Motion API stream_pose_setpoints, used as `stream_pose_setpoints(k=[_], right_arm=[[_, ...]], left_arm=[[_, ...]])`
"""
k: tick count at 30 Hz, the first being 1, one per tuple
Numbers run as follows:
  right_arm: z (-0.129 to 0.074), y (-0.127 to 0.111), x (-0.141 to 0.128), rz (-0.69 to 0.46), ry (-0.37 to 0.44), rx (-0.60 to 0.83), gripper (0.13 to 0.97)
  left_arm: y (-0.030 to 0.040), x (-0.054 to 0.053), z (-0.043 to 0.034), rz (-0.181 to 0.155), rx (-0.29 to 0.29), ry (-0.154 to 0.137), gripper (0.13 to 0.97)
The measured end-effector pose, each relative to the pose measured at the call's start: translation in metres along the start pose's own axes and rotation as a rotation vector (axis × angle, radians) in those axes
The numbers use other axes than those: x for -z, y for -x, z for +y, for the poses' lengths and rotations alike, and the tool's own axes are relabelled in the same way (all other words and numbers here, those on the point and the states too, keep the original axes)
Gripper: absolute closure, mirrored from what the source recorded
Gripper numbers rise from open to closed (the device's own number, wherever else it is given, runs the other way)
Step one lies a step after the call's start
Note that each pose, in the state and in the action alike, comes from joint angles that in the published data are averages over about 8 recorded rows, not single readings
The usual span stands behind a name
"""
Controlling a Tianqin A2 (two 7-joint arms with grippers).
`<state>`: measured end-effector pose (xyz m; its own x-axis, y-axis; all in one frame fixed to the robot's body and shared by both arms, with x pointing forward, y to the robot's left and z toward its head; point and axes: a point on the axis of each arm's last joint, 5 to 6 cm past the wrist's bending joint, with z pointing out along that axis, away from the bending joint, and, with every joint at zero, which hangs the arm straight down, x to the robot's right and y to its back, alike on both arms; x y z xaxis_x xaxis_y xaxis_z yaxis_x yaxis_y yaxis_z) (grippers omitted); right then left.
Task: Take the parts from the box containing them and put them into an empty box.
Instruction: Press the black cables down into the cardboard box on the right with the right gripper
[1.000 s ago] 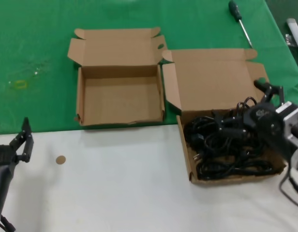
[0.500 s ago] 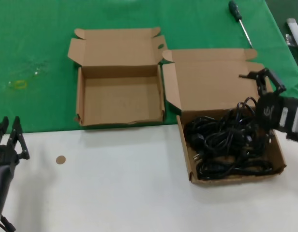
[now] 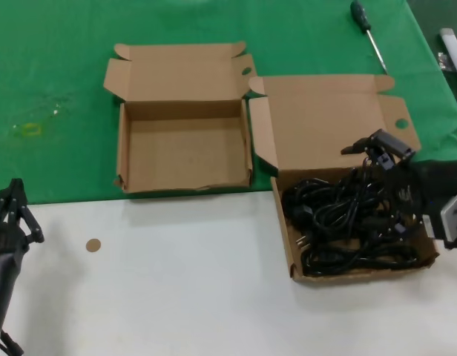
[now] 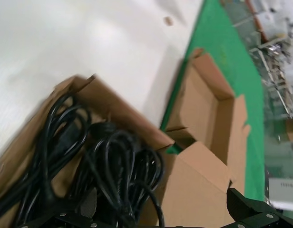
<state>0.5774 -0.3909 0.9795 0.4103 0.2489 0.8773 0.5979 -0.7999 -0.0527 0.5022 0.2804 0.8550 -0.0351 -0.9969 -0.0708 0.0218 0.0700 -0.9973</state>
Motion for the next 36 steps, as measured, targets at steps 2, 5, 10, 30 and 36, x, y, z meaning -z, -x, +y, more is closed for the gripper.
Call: stream_pose_setpoints(k=[2, 5, 10, 30, 36], right_arm=[[0.002, 0.000, -0.005, -0.011, 0.002, 0.043, 0.130], [0.007, 0.001, -0.012, -0.019, 0.008, 0.094, 0.135], [0.015, 0.001, -0.025, -0.016, 0.018, 0.148, 0.150], [0.020, 0.009, -0.030, -0.018, 0.021, 0.128, 0.373], [0.022, 0.013, -0.023, -0.027, 0.019, 0.102, 0.414]], left_arm=[[0.0000, 0.000, 0.0000, 0.000, 0.000, 0.000, 0.937], [0.0000, 0.000, 0.0000, 0.000, 0.000, 0.000, 0.945], [0.0000, 0.000, 0.0000, 0.000, 0.000, 0.000, 0.945], [0.0000, 0.000, 0.0000, 0.000, 0.000, 0.000, 0.945], [0.0000, 0.000, 0.0000, 0.000, 0.000, 0.000, 0.945]])
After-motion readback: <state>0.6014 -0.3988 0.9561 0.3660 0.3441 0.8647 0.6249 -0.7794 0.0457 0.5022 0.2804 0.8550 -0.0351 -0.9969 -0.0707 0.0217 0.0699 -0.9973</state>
